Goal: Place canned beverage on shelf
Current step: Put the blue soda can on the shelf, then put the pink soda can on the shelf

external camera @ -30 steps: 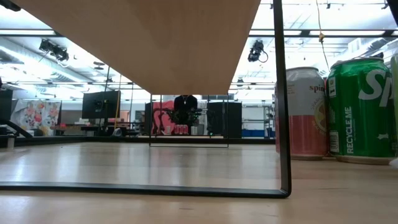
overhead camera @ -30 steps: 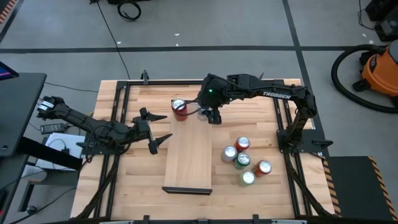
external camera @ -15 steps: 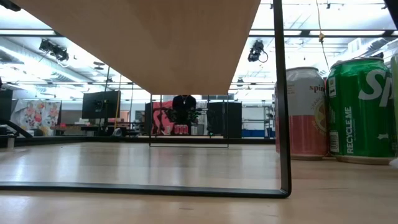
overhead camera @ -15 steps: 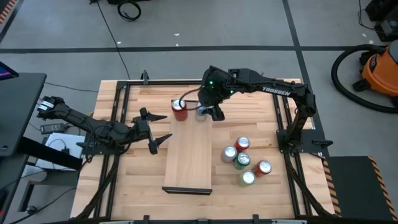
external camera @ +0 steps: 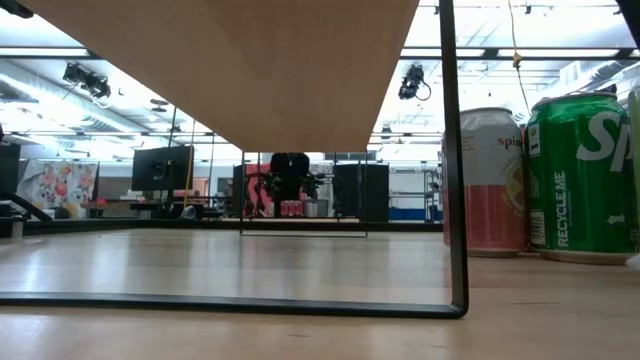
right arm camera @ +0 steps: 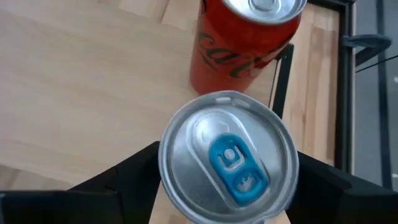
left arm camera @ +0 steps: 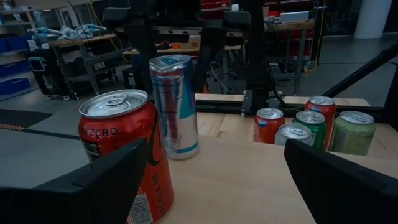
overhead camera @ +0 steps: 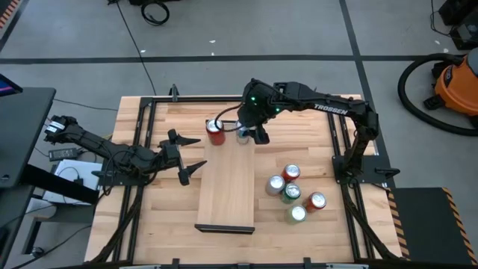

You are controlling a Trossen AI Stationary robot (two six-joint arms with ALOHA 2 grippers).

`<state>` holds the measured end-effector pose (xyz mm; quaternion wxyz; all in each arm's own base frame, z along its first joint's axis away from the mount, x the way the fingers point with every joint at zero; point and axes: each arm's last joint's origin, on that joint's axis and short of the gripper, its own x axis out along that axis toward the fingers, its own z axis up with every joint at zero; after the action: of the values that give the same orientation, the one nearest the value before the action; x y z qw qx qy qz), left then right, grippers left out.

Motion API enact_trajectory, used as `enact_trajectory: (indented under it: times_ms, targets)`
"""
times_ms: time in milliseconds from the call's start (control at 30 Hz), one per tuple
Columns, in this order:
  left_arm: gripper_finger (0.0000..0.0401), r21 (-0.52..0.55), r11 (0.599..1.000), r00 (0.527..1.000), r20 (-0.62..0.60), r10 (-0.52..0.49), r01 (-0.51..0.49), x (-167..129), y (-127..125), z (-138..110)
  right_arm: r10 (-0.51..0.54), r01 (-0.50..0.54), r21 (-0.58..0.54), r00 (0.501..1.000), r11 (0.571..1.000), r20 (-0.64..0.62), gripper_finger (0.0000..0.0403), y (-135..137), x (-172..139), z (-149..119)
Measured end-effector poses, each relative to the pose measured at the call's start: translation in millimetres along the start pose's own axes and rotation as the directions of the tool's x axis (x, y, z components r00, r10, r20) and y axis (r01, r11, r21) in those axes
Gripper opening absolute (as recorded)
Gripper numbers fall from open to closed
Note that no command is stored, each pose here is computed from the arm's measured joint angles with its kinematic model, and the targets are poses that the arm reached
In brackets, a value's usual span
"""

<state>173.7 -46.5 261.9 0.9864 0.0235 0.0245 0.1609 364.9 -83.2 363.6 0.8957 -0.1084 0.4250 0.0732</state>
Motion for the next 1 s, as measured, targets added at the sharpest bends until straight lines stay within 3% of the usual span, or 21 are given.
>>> enact_trajectory:
  times_ms: [500,1000]
  targets:
    - [0.0389,0.002,1.0,1.0,-0.003,0.0,0.0,0.0,0.0,-0.4,-0.006,0.007,0.04,1.0,0.999,-0.027,0.0349,1.3,-0.8,-2.0]
    - [0.0389,0.001,1.0,1.0,-0.004,0.0,0.0,0.0,0.0,-0.5,-0.086,0.102,0.082,0.979,0.991,-0.183,0.0399,15.4,-8.3,-7.5]
